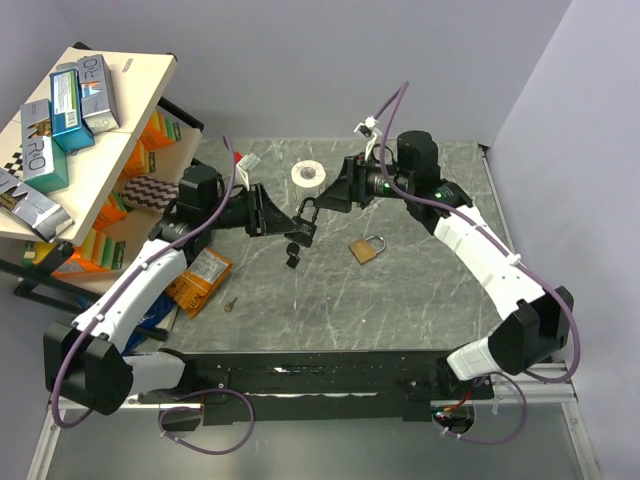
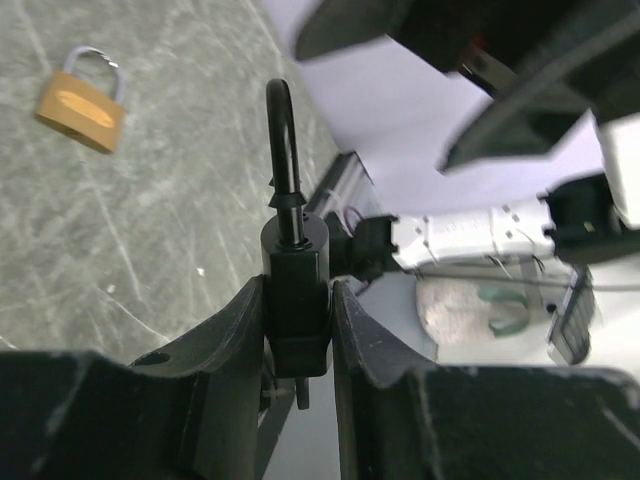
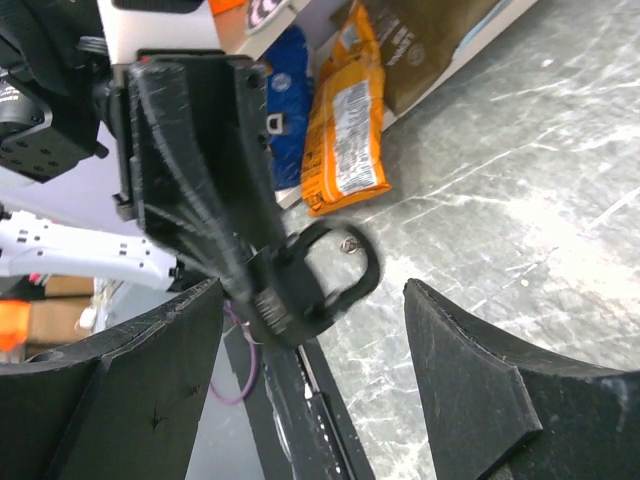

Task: Unlock with the key

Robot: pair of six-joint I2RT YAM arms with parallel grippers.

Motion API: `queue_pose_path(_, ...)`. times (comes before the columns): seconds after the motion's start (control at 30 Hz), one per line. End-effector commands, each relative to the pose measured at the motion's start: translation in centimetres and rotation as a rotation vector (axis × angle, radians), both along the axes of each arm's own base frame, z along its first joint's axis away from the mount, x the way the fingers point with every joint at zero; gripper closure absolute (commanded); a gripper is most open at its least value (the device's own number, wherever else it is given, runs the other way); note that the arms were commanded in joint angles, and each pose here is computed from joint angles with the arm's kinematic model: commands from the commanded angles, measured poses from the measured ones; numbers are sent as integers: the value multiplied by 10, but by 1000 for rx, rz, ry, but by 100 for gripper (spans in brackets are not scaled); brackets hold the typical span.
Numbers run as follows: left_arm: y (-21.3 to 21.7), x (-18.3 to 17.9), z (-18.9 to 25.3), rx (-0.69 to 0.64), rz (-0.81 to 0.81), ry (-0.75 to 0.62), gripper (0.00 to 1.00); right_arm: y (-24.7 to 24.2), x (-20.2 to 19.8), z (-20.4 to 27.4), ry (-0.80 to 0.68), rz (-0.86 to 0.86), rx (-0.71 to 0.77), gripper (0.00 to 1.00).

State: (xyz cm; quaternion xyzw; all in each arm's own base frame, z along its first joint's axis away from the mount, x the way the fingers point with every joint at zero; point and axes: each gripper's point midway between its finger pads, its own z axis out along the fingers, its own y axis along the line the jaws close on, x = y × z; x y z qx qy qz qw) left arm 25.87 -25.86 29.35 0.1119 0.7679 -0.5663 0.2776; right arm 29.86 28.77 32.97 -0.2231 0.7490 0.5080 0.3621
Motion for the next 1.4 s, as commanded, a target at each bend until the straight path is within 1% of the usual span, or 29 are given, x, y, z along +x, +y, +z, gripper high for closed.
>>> queue_pose_path(0.0,-1,-33,40,-94,-148,-169,99,10,-6,19,-47,109,31,21)
queue_pose_path(0.17,-1,-35,37,-98,-144,-151,99,22,-21,14,-12,219,26,22)
queue_pose_path(0.3,0,-28,44,-109,-94,-180,99,26,-26,4,11,222,-1,29)
queue_pose_path(0.43,-1,-25,44,-131,-80,-176,99,28,-33,5,41,248,38,38)
queue_pose_path(0.47,-1,-25,45,-136,-79,-172,99,28,-34,5,47,255,44,42)
queue_pose_path(0.53,-1,-25,44,-137,-75,-172,99,29,-34,6,49,258,50,45)
queue_pose_path(0.57,-1,-25,43,-134,-75,-172,99,29,-33,5,52,256,48,50)
queue_pose_path(0.63,-1,-25,45,-132,-70,-179,99,29,-32,2,57,252,40,55)
queue_pose_path(0.83,-1,-25,46,-132,-61,-184,99,30,-32,2,68,269,36,76)
queue_pose_path(0.87,-1,-24,45,-125,-52,-183,99,30,-32,5,63,265,36,86)
queue_pose_path(0.97,0,-15,42,-82,8,-221,99,30,-26,4,85,233,14,99)
queue_pose_path(1.03,-1,-13,37,-31,42,-211,99,30,-16,5,94,184,-6,100)
queue_pose_path(1.07,1,-4,34,5,89,-234,99,29,-16,1,133,166,-29,100)
queue_pose_path(1.13,-3,-1,28,62,118,-224,99,29,-2,1,159,98,-59,100)
queue_pose_path(1.2,-1,13,28,127,196,-262,99,25,2,-5,209,48,-104,100)
queue_pose_path(1.23,-7,11,20,165,193,-249,99,23,13,-3,202,-5,-127,100)
queue_pose_path(1.27,-7,14,17,204,214,-267,99,22,16,-5,210,-28,-145,100)
queue_pose_path(1.3,-4,24,19,240,276,-284,99,19,16,-8,231,-47,-168,100)
queue_pose_path(1.37,-9,25,13,279,293,-286,99,16,27,-10,228,-107,-195,100)
